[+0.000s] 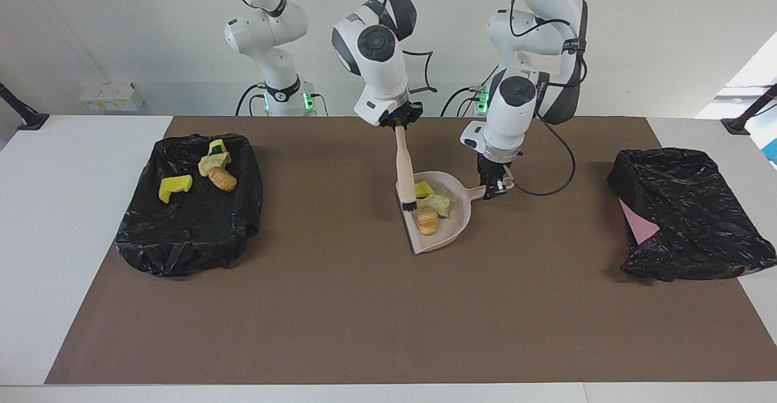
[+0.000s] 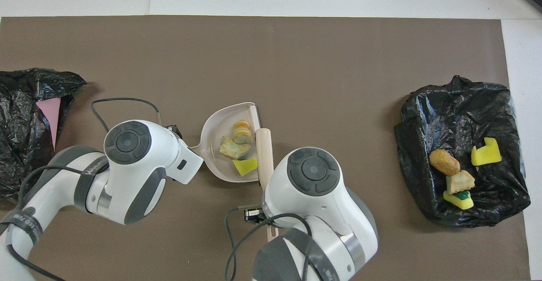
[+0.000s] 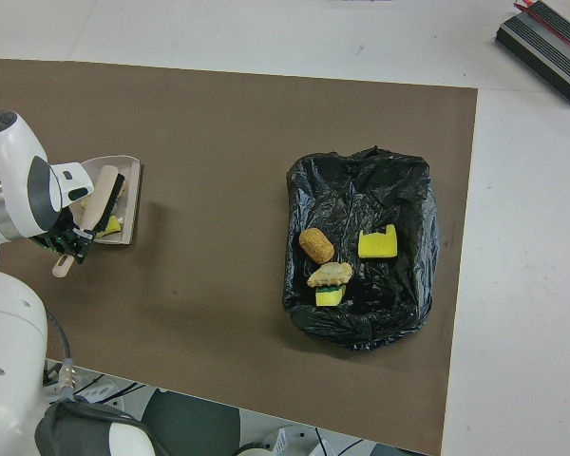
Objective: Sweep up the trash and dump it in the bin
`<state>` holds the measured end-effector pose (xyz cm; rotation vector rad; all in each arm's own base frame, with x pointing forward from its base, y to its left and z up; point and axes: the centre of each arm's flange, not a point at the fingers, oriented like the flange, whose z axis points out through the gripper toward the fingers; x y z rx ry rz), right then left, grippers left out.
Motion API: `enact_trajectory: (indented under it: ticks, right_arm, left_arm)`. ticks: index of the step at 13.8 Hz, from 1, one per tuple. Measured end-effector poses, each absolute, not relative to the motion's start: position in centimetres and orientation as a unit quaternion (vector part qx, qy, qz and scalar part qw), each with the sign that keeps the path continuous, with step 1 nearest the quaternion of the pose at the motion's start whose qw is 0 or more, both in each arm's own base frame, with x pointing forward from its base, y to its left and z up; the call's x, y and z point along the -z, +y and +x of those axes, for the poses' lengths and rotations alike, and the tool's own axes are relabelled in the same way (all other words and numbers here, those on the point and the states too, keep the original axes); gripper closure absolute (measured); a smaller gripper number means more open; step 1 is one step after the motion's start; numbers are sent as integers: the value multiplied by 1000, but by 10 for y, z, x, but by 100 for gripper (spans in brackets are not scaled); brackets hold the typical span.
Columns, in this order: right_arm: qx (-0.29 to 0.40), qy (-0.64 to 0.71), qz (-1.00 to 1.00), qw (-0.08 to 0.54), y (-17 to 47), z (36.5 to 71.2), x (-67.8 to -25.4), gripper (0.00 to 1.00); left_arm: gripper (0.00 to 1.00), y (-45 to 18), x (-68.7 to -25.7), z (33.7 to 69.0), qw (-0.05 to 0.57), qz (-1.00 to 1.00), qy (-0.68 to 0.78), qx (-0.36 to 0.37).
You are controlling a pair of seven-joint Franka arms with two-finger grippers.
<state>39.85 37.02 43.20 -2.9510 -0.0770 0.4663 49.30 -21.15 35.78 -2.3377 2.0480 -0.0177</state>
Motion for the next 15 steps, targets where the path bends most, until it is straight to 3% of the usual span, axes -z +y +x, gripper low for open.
enact_trajectory:
  ticks: [9,15]
  right_arm:
    - [-138,-23,-990,32,391,268,-397,74]
    - [-128,-19,-991,28,401,245,-358,74]
  left_arm:
    - [67,-110,-407,549,0,-748,663,35]
    - [67,-19,-455,575,-7,-723,689,45]
